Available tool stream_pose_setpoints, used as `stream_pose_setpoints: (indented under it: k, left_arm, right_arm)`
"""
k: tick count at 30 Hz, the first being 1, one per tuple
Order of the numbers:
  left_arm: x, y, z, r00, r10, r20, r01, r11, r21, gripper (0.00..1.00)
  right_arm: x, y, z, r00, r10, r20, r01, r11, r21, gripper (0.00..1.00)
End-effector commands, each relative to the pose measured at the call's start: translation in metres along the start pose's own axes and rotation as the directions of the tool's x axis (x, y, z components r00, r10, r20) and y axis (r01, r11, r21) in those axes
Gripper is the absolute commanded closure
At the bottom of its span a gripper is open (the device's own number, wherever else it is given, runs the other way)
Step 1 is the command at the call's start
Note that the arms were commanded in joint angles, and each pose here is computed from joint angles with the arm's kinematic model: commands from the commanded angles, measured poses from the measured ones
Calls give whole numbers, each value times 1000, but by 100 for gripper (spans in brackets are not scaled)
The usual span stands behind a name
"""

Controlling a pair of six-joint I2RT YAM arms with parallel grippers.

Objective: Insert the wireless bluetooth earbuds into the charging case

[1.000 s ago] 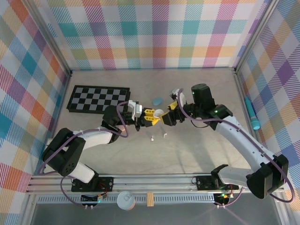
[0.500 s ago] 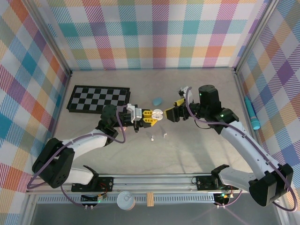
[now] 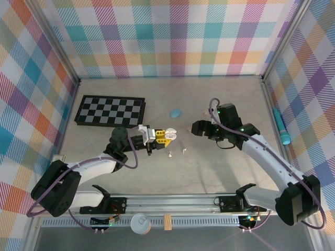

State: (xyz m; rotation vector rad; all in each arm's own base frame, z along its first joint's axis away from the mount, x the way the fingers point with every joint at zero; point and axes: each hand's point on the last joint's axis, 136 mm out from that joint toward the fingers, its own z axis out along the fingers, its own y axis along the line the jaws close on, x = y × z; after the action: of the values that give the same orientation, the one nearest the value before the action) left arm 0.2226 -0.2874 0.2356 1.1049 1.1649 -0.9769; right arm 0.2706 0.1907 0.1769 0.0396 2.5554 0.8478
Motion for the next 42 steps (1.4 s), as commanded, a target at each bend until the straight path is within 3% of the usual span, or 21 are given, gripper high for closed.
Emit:
stream_pose_setpoints:
  k: [1,6,17,27,31,42]
  left_arm:
    - [-18,6,-6,996,61,72,-57,997,-49,99]
    - [-8,1,-11,997,68,41,-66,997,-46,99]
    - [9,-1,-13,994,99,-53,-101,994,-36,99]
    - [17,-1,-17,990,113,-88,-118,992,-51,99]
    - [19,-1,-18,985,129,-112,-135,990,-44,99]
    - [20,-2,-17,986,126,-112,-130,991,-26,99]
  right_arm:
    - [22,-21,10,983,161,-92,-153,984,96,26]
    - [40,-32,36,946,245,-212,-216,965,152,41]
    - [50,-37,68,849,290,-442,-166,940,297,43]
    - [49,-26,96,741,376,-556,-157,903,401,40]
    - [56,-31,110,702,400,-589,-146,890,431,46]
    - [67,-39,130,668,438,-601,-157,873,462,62]
